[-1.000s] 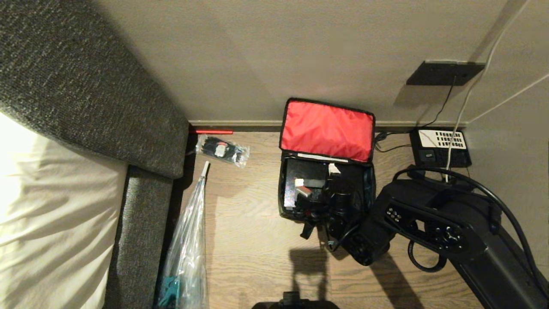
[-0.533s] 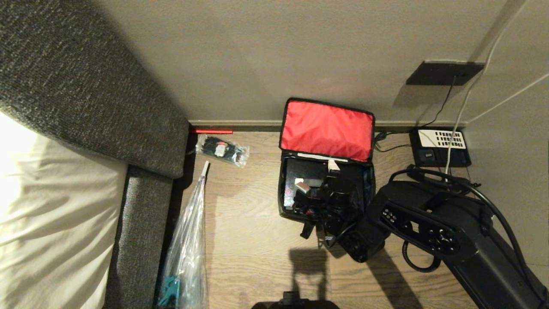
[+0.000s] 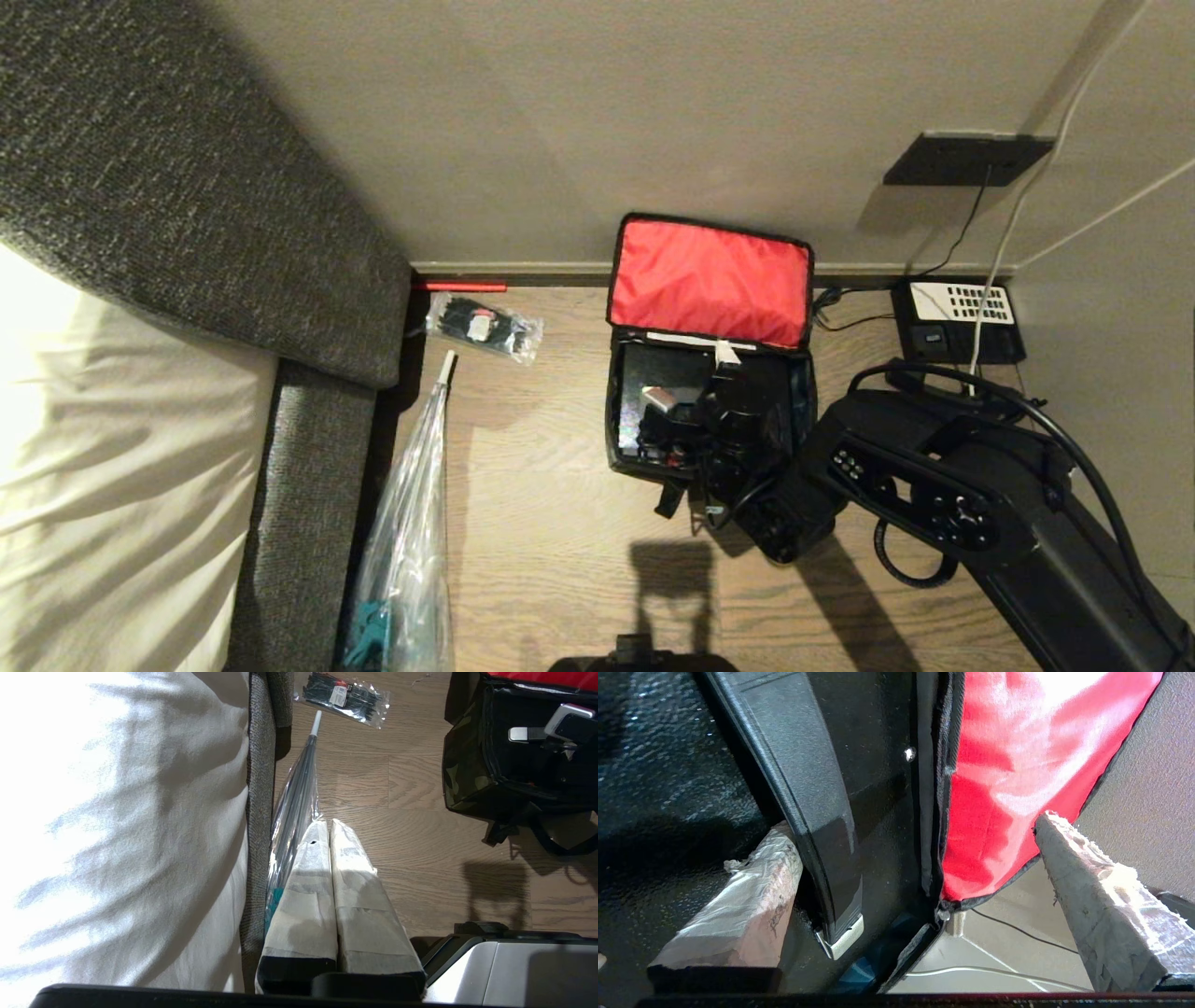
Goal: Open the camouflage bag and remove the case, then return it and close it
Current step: Grip the handle
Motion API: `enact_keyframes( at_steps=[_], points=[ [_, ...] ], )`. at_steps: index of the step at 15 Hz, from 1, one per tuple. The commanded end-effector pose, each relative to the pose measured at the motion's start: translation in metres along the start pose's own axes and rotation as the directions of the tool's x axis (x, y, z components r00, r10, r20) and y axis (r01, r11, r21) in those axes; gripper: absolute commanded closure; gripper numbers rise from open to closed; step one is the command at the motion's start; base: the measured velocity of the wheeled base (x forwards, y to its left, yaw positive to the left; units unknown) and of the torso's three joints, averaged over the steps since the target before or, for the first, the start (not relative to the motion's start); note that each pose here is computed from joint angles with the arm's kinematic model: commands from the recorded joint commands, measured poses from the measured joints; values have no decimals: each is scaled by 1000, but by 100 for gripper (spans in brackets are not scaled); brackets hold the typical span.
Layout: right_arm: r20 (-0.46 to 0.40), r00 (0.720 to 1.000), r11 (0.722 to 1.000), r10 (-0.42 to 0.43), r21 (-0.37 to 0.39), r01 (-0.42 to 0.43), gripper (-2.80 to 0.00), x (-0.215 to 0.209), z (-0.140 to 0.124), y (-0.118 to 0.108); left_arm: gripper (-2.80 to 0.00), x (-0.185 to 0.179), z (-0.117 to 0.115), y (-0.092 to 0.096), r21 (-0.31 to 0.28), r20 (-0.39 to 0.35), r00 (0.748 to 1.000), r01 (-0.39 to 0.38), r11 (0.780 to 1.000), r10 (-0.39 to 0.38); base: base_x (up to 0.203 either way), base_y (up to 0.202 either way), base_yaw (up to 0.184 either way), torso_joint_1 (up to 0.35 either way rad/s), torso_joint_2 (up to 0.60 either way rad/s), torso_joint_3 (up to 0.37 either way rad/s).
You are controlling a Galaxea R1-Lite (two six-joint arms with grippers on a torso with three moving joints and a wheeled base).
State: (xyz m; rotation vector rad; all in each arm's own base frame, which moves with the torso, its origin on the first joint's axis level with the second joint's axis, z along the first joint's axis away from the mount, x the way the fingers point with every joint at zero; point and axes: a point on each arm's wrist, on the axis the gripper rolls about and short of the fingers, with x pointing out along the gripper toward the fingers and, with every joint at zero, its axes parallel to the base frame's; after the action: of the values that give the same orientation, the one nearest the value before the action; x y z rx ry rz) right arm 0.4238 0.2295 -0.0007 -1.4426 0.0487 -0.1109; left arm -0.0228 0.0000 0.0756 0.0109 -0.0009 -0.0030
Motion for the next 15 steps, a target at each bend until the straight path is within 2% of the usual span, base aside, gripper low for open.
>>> enact_keyframes(
  at_steps=[1, 6, 7, 15],
  points=[
    [-4, 1000, 1000, -25, 15, 25, -280, 2, 2, -7, 0, 0, 0, 0, 0, 1, 1000, 0, 1000, 0, 0, 0, 0, 0, 0, 0],
    [-12, 1000, 1000, -6, -3, 6, -280, 2, -3, 0, 0, 0, 0, 0, 0, 1, 1000, 0, 1000, 0, 0, 0, 0, 0, 0, 0],
    [-14, 1000, 1000, -2, -8, 1, 0, 1, -4, 2, 0, 0, 0, 0, 0, 1, 1000, 0, 1000, 0, 0, 0, 0, 0, 0, 0],
    [-17, 1000, 1000, -1, -1, 1, 0, 0, -4, 13, 0, 0, 0, 0, 0, 1, 1000, 0, 1000, 0, 0, 0, 0, 0, 0, 0]
  ],
)
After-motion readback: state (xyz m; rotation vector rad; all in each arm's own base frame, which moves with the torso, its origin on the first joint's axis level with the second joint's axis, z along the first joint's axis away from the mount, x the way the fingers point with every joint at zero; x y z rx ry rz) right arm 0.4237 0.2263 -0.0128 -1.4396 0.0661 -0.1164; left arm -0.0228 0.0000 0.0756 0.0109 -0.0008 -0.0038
